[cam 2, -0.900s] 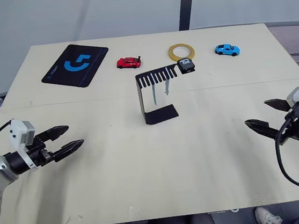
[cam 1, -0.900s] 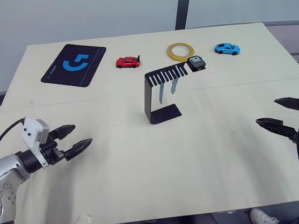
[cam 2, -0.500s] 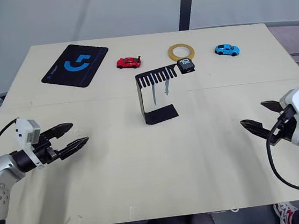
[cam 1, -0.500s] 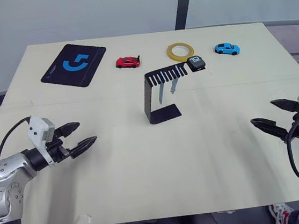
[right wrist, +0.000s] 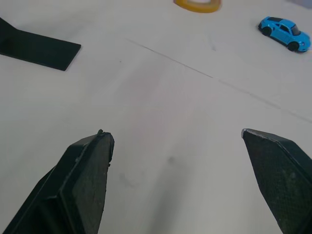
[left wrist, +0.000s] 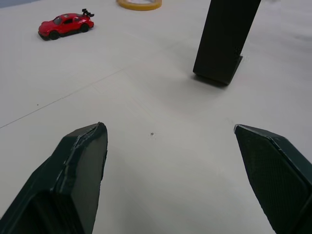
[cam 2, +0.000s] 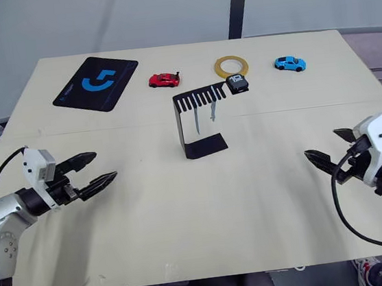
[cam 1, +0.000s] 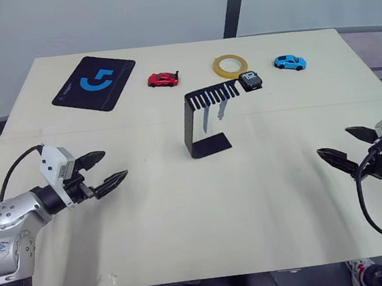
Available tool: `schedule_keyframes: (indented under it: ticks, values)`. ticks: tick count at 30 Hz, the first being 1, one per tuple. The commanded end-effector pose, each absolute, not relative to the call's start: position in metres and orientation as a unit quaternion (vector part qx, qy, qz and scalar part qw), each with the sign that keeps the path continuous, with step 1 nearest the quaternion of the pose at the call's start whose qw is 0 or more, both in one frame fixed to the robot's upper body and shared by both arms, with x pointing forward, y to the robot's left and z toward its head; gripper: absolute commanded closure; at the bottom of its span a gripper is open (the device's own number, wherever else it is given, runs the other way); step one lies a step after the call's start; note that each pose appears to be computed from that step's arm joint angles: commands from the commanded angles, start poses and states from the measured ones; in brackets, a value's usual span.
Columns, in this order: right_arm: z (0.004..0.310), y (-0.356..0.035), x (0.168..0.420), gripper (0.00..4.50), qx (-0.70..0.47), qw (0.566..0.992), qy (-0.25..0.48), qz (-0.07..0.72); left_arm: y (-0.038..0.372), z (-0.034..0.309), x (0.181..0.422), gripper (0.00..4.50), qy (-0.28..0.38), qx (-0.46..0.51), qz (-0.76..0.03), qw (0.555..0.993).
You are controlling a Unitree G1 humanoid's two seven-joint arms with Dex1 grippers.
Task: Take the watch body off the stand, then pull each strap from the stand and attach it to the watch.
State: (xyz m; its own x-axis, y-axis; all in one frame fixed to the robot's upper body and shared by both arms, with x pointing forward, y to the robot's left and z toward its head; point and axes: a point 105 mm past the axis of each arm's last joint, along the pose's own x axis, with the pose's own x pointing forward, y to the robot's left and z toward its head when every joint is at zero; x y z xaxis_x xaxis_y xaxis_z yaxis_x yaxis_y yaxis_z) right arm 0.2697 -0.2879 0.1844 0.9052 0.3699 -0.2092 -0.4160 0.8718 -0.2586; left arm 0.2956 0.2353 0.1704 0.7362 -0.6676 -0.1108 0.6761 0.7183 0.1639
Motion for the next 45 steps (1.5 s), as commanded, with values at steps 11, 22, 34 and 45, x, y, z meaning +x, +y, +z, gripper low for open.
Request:
schedule_keyframes:
  ticks: [11,22,34,45]
  values:
    - [0.261,-0.181,0.267,0.0,-0.077,0.978,-0.095,0.168,0.143,0.269,0.294,0.07,-0.093,0.053,-0.574,0.812]
    - [0.299,-0.128,0.308,0.0,-0.011,0.985,-0.1,0.141,0.095,0.298,0.308,0.07,-0.15,0.08,-0.621,0.765]
    - [0.297,-0.117,0.324,0.0,-0.01,0.991,-0.066,0.117,0.088,0.304,0.312,0.07,-0.158,0.096,-0.612,0.769]
    - [0.296,-0.115,0.33,0.0,0.005,0.992,-0.057,0.112,0.086,0.306,0.312,0.07,-0.159,0.101,-0.606,0.773]
